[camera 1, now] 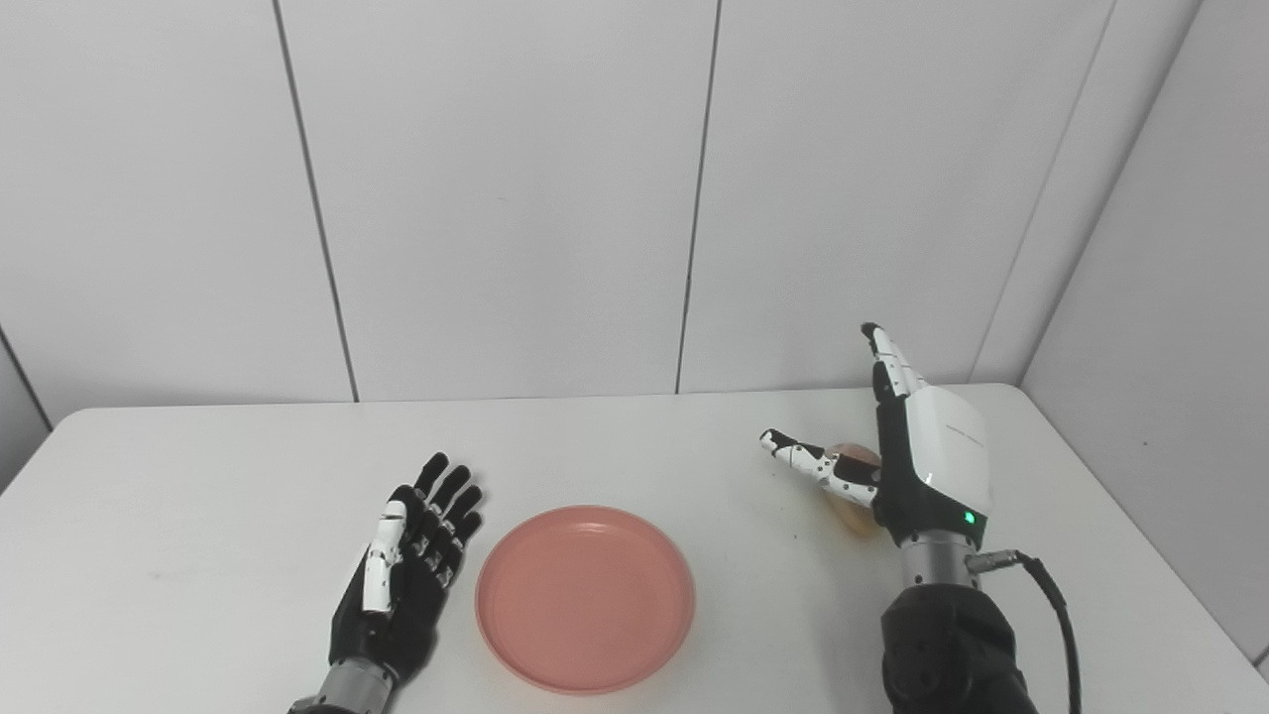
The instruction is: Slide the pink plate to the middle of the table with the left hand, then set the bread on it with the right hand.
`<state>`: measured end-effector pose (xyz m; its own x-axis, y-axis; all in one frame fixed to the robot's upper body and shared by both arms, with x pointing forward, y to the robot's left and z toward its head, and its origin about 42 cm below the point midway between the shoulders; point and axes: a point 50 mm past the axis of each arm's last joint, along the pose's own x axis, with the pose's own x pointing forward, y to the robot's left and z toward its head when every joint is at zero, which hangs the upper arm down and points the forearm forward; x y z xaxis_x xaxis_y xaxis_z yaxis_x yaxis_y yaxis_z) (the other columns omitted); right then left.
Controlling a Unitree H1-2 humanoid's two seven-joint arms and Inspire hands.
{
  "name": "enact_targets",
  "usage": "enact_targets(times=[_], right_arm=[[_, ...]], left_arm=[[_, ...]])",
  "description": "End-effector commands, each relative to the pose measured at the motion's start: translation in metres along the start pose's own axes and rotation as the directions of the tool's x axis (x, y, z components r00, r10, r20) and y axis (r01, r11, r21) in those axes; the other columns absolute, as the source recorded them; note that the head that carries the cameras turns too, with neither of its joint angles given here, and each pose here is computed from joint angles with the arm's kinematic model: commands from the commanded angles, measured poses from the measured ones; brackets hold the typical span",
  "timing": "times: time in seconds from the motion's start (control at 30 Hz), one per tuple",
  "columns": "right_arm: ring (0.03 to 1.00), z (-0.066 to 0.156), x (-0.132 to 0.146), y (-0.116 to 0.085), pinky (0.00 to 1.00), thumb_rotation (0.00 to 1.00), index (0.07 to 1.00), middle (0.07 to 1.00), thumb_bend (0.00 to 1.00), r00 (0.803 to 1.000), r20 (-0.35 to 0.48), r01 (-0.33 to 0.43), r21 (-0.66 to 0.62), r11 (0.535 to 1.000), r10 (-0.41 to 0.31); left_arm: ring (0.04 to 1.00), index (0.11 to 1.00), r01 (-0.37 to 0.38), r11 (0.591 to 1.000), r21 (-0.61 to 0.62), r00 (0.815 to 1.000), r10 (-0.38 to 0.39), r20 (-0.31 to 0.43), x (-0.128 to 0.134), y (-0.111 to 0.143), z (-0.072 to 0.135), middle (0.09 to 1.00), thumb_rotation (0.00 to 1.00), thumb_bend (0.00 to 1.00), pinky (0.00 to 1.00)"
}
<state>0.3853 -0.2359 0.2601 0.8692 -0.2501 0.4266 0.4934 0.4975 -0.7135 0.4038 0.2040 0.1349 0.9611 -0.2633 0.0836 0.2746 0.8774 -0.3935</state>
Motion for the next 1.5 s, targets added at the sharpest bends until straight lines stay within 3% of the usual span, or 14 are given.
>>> enact_targets(times=[0.0, 0.17, 0.4, 0.67, 1.03, 1.2, 1.3, 1.47], right_arm=[[0.889, 0.002, 0.020, -0.015, 0.79, 0.62, 0.931, 0.916, 0.83, 0.998, -0.014, 0.068, -0.039, 0.997, -0.069], [0.916, -0.008, 0.029, -0.014, 0.86, 0.66, 0.945, 0.930, 0.85, 0.994, -0.090, 0.051, -0.100, 0.994, -0.060], [0.951, -0.024, 0.042, -0.005, 0.90, 0.68, 0.980, 0.961, 0.85, 0.984, -0.180, -0.038, -0.138, 0.990, 0.013], [0.938, -0.036, 0.058, 0.007, 0.87, 0.64, 0.964, 0.948, 0.86, 0.971, -0.229, -0.106, -0.133, 0.985, 0.074], [0.939, -0.043, 0.078, 0.027, 0.90, 0.66, 0.944, 0.944, 0.91, 0.946, -0.270, -0.214, -0.096, 0.972, 0.181], [0.903, -0.045, 0.086, 0.033, 0.85, 0.69, 0.930, 0.913, 0.93, 0.935, -0.286, -0.246, -0.094, 0.965, 0.211], [0.850, -0.046, 0.086, 0.035, 0.75, 0.68, 0.916, 0.868, 0.93, 0.930, -0.295, -0.255, -0.087, 0.963, 0.219], [0.843, -0.049, 0.087, 0.035, 0.74, 0.67, 0.912, 0.862, 0.93, 0.921, -0.313, -0.269, -0.085, 0.959, 0.231]], left_arm=[[0.961, 0.955, -0.086, 0.996, -0.015, 0.988, 0.083, -0.129, -0.028, 0.022, -0.029, 0.960, 1.00, 0.33, 1.00], [0.961, 0.953, -0.080, 0.997, -0.022, 0.989, 0.077, -0.123, -0.030, 0.022, -0.026, 0.959, 1.00, 0.33, 1.00], [0.957, 0.952, -0.074, 0.997, -0.025, 0.990, 0.071, -0.121, -0.031, 0.022, -0.024, 0.956, 1.00, 0.32, 1.00], [0.955, 0.947, -0.079, 0.997, -0.024, 0.990, 0.076, -0.121, -0.032, 0.024, -0.022, 0.955, 1.00, 0.32, 1.00], [0.959, 0.953, -0.087, 0.996, -0.032, 0.988, 0.082, -0.127, -0.034, 0.023, -0.020, 0.957, 1.00, 0.32, 1.00], [0.960, 0.957, -0.085, 0.996, -0.026, 0.988, 0.081, -0.128, -0.034, 0.024, -0.019, 0.959, 1.00, 0.32, 1.00], [0.963, 0.961, -0.087, 0.996, -0.029, 0.989, 0.083, -0.125, -0.034, 0.024, -0.020, 0.963, 1.00, 0.32, 1.00], [0.953, 0.949, -0.092, 0.995, -0.025, 0.988, 0.088, -0.127, -0.034, 0.025, -0.019, 0.951, 1.00, 0.33, 1.00]])
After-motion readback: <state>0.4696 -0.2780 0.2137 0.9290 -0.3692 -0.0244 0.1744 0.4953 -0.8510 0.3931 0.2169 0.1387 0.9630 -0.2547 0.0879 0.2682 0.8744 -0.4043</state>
